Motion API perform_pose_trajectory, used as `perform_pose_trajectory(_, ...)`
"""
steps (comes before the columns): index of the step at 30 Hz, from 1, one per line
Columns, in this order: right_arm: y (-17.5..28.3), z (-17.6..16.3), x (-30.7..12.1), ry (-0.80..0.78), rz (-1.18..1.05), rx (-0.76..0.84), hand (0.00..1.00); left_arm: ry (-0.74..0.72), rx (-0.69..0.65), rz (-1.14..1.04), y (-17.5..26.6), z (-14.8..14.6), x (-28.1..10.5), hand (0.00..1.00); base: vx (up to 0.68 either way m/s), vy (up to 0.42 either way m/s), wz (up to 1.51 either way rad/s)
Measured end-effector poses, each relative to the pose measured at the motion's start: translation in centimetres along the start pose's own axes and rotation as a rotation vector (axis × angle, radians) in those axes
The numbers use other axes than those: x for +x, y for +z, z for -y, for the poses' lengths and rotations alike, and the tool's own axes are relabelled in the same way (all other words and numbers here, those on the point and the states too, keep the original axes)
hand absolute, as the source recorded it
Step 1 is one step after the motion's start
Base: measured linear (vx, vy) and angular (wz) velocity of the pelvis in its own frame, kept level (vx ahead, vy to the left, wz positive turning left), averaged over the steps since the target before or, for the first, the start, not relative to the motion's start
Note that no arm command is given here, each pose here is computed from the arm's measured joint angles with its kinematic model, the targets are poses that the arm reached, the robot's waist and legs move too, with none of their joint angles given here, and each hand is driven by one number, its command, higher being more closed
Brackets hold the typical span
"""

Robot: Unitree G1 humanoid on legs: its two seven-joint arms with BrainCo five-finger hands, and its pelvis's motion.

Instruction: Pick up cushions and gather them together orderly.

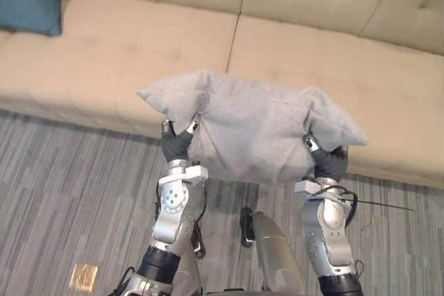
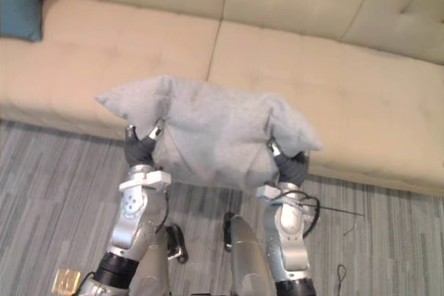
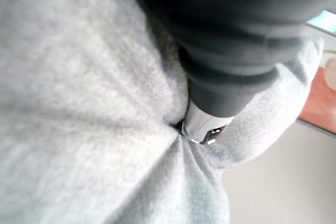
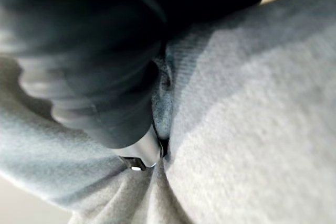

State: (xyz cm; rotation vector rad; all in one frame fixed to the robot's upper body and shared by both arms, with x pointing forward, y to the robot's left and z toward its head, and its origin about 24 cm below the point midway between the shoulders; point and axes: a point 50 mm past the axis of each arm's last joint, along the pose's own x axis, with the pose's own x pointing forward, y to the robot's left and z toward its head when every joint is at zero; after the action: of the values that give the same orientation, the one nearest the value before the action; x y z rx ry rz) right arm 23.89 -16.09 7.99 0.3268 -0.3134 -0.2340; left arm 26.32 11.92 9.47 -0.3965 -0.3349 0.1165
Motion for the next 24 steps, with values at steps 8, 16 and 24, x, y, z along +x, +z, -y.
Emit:
perform_pose_trajectory(8,-3.8,3.9,-1.6,-0.021,-0.215,-0.173,1.0,-0.049,0.101,-0.213,-4.3,-1.6,-2.6,1.0,0.21,-0.079,-0.16)
perform_pose_trajectory(16,-2.1,6.4,-4.3,-0.093,-0.226,-0.212,1.0,-0.081,0.069,-0.394,-6.9,-1.3,-5.7,1.0,0.37,-0.122,0.03)
perform_pose_trajectory(24,-2.5,6.1,-3.6,-0.104,-0.222,-0.193,1.0,-0.095,0.071,-0.381,-6.4,-1.5,-5.8,1.0,0.11,0.143,-0.06)
